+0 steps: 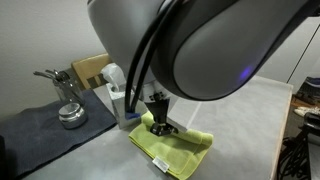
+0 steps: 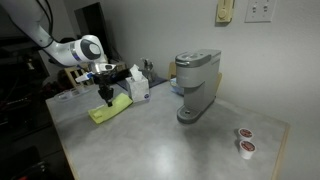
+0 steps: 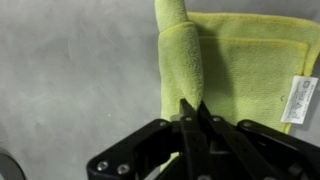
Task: Unfold the towel slightly
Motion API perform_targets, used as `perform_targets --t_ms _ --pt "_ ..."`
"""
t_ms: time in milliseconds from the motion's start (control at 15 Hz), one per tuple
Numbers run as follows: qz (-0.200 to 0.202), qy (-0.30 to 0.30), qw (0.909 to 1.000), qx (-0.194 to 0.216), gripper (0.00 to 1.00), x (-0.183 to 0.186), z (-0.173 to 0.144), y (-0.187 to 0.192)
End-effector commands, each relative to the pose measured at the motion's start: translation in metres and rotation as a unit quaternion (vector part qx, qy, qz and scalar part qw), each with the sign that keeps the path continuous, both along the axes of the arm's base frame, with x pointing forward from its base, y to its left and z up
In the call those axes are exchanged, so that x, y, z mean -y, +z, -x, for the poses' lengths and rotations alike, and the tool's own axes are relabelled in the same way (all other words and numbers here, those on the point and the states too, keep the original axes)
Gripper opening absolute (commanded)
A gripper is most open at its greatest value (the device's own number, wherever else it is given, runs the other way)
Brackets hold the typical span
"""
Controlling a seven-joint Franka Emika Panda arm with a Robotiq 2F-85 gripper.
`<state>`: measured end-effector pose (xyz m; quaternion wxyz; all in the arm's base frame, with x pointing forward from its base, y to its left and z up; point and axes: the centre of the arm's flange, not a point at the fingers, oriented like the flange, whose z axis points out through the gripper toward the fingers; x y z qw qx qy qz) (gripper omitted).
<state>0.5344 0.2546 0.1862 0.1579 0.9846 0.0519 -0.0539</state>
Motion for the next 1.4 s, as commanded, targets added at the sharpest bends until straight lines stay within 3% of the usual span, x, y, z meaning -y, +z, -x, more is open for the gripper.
perform_targets --t_ms 0,667,1333 --pt "-0.006 0.002 0.9999 -0.014 0.00 0.008 0.001 0.000" --pt "-0.031 -0.038 0.9986 -0.022 0.01 0.051 0.001 0.012" --pt "-0.131 -0.071 0.9874 -0.052 0.01 0.113 0.000 0.009"
